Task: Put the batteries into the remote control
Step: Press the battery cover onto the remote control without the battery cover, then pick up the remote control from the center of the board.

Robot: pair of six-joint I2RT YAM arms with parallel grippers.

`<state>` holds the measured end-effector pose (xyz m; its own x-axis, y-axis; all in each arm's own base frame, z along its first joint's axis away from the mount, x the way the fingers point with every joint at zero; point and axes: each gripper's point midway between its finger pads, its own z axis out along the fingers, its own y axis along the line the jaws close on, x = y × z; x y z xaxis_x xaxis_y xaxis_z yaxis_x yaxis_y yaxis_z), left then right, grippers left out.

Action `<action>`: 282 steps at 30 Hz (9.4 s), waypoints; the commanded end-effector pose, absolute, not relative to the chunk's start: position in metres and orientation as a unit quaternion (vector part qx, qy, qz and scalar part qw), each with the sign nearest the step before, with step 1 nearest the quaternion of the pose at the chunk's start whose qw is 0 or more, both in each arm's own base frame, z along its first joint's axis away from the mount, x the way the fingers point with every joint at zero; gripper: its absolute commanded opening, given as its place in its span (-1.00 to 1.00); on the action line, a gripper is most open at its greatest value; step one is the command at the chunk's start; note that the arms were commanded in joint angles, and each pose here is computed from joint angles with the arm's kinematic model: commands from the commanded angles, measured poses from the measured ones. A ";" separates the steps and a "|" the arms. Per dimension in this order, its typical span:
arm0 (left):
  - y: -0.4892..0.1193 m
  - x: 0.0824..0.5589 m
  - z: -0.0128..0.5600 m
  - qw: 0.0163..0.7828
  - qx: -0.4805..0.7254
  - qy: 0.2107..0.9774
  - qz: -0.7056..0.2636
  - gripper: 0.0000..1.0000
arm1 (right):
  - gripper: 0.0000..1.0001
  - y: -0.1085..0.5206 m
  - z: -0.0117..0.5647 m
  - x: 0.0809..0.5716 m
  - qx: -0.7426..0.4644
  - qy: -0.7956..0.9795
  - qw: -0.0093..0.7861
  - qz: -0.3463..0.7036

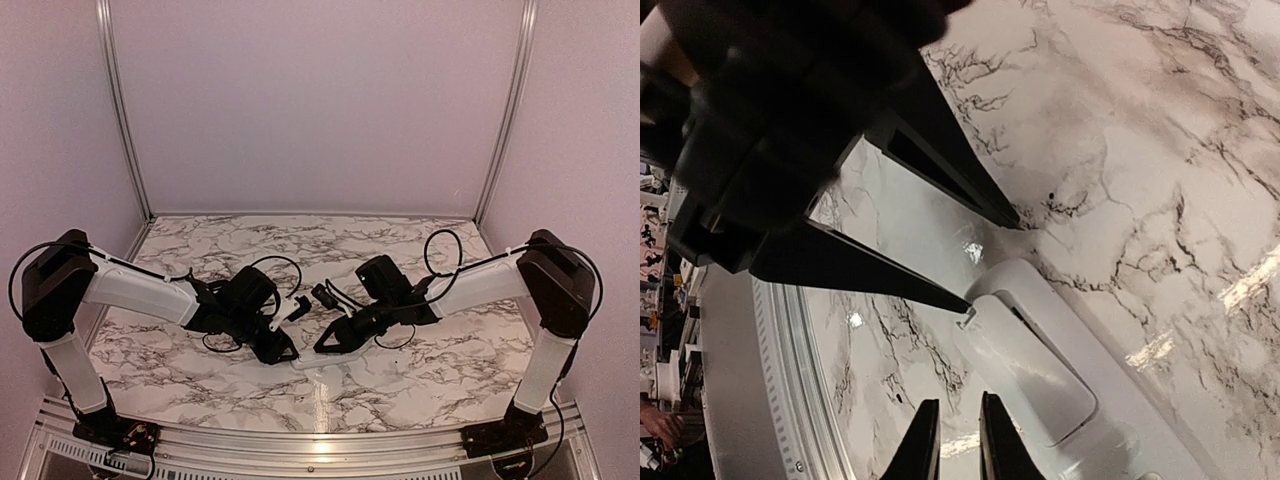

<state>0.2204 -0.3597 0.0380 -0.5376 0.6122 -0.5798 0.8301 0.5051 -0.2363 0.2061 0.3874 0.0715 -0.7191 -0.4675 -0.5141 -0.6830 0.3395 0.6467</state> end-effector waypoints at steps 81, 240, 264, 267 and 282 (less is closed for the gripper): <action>-0.366 0.207 0.024 0.146 0.206 0.927 -0.276 -0.32 | -0.88 0.394 0.025 0.198 -0.350 0.832 0.091 0.421; -0.376 0.250 0.136 0.301 0.416 0.822 -0.248 0.98 | 0.97 0.276 0.219 0.248 -0.278 0.757 0.468 0.362; -0.434 0.221 0.028 0.158 0.621 0.758 -0.123 0.46 | 0.97 0.223 0.244 0.235 -0.191 0.745 0.523 0.366; -0.435 0.223 0.019 0.153 0.621 0.761 -0.114 0.41 | 0.97 0.223 0.243 0.235 -0.190 0.746 0.519 0.372; -0.442 0.231 0.028 0.155 0.603 0.766 -0.158 -0.26 | 0.97 0.210 0.228 0.246 -0.170 0.739 0.489 0.431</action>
